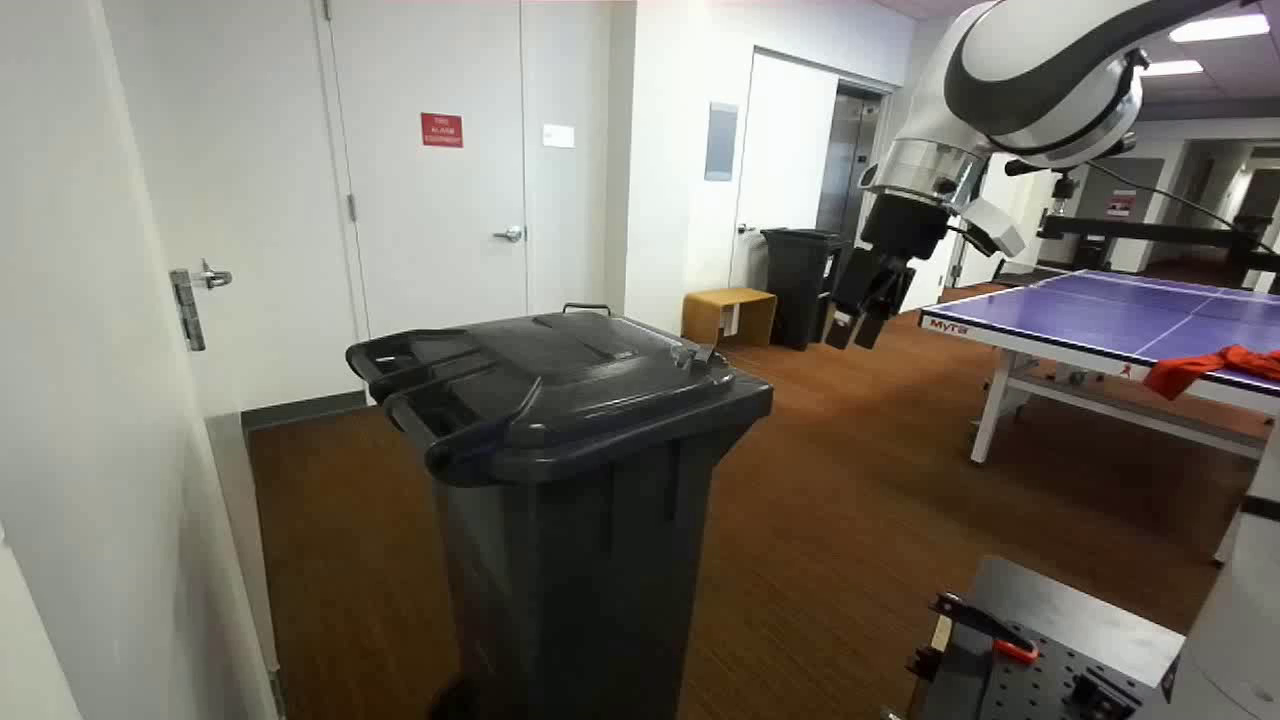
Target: Open the lid of the rubbish bin.
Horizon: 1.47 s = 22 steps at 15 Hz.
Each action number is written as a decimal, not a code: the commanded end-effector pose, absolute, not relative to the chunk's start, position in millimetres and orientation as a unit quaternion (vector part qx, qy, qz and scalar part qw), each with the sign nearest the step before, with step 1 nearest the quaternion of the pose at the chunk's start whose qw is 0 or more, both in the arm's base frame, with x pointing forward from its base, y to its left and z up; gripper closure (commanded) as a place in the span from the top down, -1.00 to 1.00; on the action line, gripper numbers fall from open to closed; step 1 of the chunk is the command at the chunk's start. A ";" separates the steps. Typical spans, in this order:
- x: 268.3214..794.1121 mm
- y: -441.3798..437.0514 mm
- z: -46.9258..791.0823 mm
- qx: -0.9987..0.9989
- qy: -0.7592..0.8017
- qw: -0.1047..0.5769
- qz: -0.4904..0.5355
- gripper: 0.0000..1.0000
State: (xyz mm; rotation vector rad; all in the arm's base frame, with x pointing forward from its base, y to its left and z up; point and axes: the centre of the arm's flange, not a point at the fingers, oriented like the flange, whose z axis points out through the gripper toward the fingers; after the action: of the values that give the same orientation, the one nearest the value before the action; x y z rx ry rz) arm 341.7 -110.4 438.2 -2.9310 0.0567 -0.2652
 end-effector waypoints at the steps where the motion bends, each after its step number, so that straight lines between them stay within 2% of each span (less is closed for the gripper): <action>1: 341.7 -110.4 438.2 -0.991 0.019 0.099 -0.090 1.00; 11: 341.7 -110.4 438.2 -0.991 0.019 0.099 -0.090 1.00; 13: 353.6 -123.1 437.1 -0.986 0.068 0.077 -0.129 1.00; 17: 373.8 -165.3 429.0 -0.963 0.168 0.077 -0.198 1.00; 22: 391.0 -210.3 378.2 -0.913 0.287 0.137 -0.256 1.00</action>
State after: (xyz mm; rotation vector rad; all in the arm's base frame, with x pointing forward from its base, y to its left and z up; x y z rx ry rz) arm 368.3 -191.3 414.3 -2.7730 0.6935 -0.6926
